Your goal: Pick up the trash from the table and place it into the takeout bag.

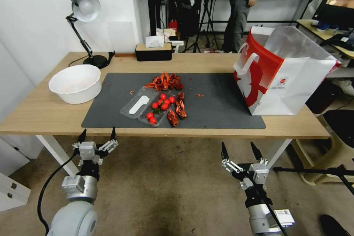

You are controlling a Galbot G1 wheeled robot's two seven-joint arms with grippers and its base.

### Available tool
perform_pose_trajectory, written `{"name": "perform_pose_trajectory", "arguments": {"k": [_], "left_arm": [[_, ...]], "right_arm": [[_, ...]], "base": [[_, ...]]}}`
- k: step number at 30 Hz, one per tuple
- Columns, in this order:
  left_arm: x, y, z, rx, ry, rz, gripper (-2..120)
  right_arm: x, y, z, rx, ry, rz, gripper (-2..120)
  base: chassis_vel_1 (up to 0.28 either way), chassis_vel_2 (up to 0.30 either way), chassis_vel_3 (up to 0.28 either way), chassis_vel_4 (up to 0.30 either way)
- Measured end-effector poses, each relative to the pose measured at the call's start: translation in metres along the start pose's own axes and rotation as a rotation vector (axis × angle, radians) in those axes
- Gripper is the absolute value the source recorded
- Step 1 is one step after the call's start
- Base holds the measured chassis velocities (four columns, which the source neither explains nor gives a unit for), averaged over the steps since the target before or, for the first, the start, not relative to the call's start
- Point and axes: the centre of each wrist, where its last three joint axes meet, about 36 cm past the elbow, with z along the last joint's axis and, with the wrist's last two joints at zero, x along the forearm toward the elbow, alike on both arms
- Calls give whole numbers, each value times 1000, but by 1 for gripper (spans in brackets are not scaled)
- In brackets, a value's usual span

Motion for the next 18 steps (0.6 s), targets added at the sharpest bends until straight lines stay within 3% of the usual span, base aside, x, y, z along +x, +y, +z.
{"name": "perform_pose_trajectory", "arguments": {"k": [4, 18], "left_arm": [[11, -2, 6, 46, 8, 17, 100], [19, 3, 10, 87, 26, 74, 100]], "right_arm": [[-4, -3, -4, -10, -13, 2, 100], [-11, 1, -5, -24, -17, 1, 100]], "base": [[0, 0, 0, 0], [0, 0, 0, 0]]}}
